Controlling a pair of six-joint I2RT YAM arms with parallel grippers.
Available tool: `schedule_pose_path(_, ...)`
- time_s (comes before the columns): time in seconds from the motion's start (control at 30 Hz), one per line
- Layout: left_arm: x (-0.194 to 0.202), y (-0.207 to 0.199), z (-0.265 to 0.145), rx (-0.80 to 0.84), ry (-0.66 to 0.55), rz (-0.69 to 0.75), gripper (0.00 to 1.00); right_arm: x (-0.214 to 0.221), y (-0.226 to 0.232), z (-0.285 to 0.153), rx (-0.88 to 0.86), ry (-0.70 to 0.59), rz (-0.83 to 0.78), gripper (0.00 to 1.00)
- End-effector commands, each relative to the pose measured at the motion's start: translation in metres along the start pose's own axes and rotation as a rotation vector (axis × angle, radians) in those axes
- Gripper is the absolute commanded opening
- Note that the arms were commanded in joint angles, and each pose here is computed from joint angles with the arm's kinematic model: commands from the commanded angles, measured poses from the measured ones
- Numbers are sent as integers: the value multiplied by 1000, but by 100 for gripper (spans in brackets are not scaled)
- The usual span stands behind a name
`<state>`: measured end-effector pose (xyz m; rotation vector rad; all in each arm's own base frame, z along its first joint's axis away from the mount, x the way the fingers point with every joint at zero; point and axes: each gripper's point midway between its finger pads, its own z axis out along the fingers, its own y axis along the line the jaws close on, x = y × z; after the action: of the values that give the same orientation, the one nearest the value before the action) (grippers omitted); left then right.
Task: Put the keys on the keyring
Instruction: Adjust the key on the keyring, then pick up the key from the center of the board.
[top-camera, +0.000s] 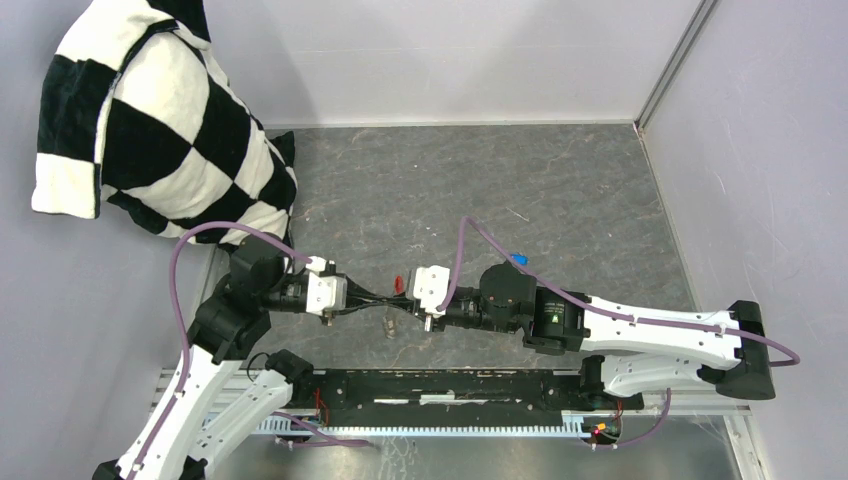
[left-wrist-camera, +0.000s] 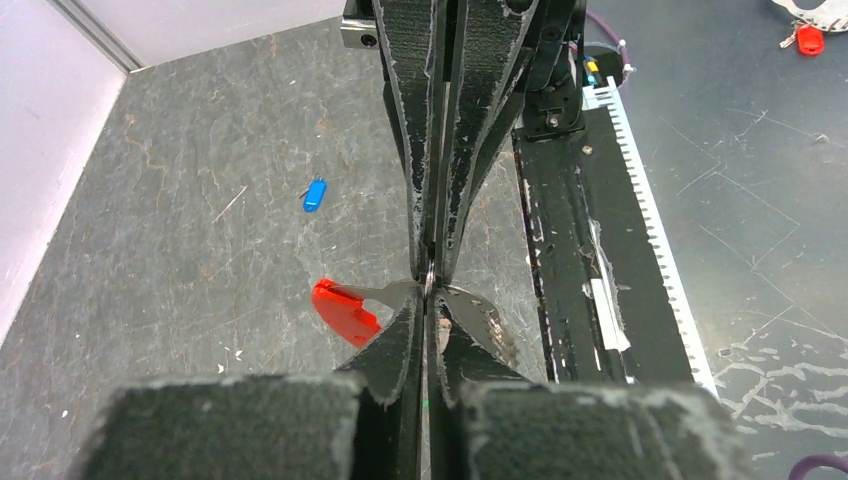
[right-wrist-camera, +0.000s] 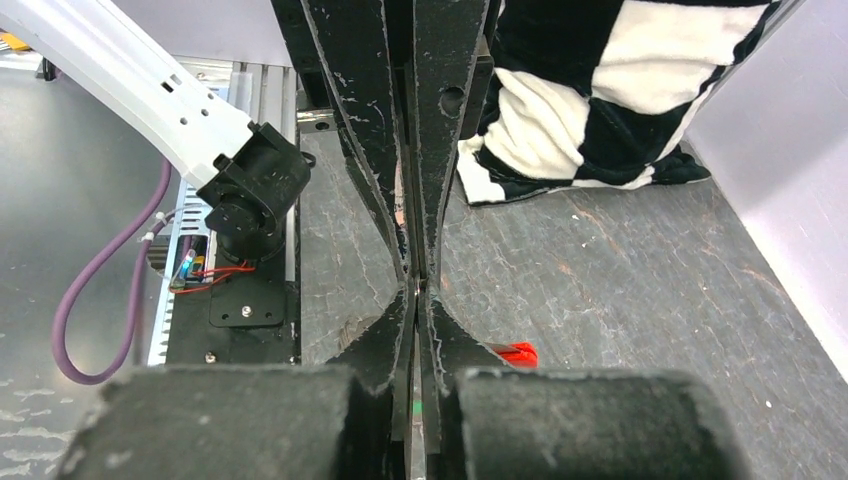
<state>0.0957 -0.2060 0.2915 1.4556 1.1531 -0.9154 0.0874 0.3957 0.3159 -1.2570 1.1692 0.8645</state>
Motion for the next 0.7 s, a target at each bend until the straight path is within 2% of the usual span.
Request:
schedule_pose_path(0.0, -7, 7, -1, -34, -14, 38, 2, -33, 1, -1, -12, -93, 25, 6)
schedule_pose_path(0.23, -2, 4, -2, -32, -14, 105, 2, -38, -5, -14, 27, -105, 74, 28)
schedule_pose_path(0.43, -1, -3, -4, -21, -30, 156, 2, -31, -32, -38, 194, -79, 168, 65)
schedule_pose_path(0.47, -1, -4, -3, -13, -33, 152, 2, -27, -40, -42, 236, -67, 188, 73)
schedule_pose_path(0.53, 1, -6, -2, -2, -30, 144, 2, -18, -59, -55, 347, -42, 255, 94)
schedule_pose_path(0.57, 3, -6, -2, 1, -27, 138, 2, -10, -68, -60, 397, -24, 289, 98)
schedule_pose_path(0.67, 7, -6, -1, 3, -21, 133, 2, 19, -99, -73, 510, 58, 399, 98)
